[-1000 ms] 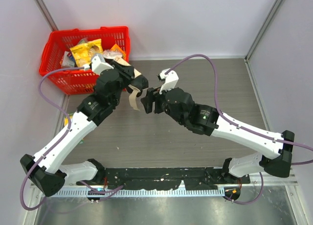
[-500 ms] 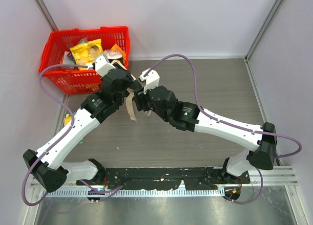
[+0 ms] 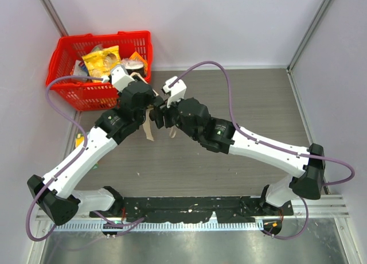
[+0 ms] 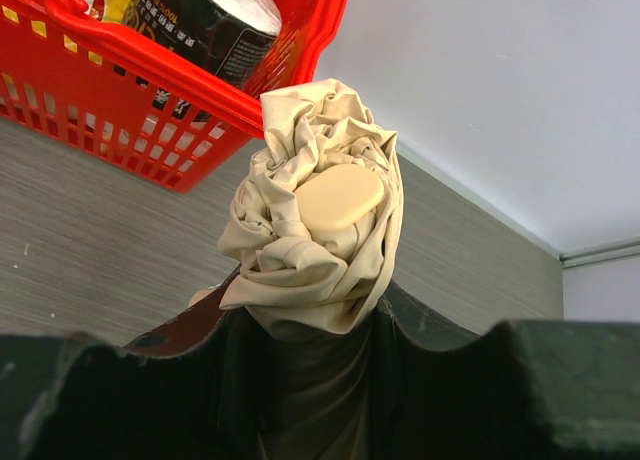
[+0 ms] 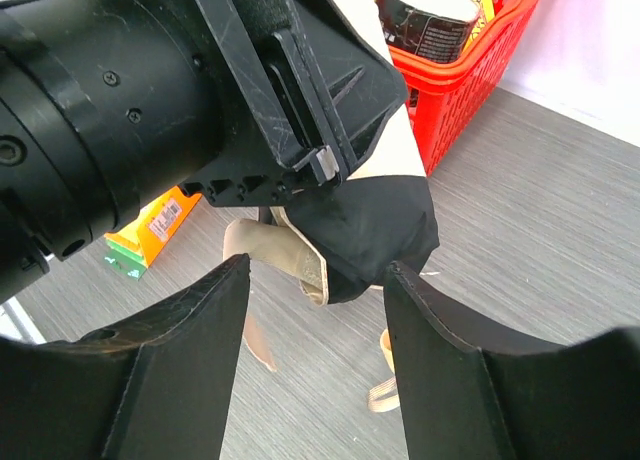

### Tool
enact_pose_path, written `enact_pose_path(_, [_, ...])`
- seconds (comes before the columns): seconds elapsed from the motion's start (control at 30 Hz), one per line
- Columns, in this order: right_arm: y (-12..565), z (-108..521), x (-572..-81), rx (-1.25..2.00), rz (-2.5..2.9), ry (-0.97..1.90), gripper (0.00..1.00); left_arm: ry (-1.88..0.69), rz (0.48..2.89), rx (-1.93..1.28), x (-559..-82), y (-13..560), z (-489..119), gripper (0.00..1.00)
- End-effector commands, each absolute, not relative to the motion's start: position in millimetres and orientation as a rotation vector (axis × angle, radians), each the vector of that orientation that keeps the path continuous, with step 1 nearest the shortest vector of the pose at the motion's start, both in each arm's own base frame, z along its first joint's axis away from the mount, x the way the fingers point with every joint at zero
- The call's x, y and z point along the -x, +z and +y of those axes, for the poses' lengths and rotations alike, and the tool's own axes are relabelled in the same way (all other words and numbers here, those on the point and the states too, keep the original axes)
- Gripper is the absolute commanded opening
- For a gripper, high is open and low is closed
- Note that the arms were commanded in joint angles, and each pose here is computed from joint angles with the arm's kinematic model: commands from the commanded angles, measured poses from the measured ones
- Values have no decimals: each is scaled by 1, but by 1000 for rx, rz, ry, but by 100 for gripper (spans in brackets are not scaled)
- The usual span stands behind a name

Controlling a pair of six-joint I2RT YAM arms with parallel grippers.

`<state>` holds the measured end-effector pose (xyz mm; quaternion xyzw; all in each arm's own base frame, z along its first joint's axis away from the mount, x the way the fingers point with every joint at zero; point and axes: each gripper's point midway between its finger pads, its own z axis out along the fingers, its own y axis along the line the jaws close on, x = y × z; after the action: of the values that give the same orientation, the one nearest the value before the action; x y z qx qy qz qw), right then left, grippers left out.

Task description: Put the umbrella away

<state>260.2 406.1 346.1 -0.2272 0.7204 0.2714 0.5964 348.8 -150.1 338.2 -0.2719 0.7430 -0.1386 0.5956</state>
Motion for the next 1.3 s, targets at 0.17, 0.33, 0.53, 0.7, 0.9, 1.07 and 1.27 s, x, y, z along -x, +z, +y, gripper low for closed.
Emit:
enact_pose_path(0.17, [387, 399, -257, 521, 1578, 643, 55, -430, 1614, 692, -348, 379, -149, 0])
enact_pose_path(0.33, [396, 389, -250, 499, 1546, 683, 53, -416, 1601, 704, -343, 380, -142, 0])
enact_pose_path(0.53, [379, 407, -263, 540, 1563, 585, 53, -410, 1611, 721, -341, 379, -140, 0])
enact_pose_path(0.7, [371, 419, -272, 576, 1555, 505, 52, -402, 1612, 723, -340, 377, -139, 0])
enact_pose_path(0.9, [364, 416, -279, 530, 1560, 390, 45, -409, 1622, 728, -341, 376, -141, 0])
enact_pose_path(1.07, [372, 399, -282, 435, 1520, 364, 29, -415, 1634, 713, -340, 374, -143, 0])
enact_pose_path(1.27, [372, 409, -280, 450, 1523, 408, 35, -432, 1642, 709, -340, 370, -146, 0])
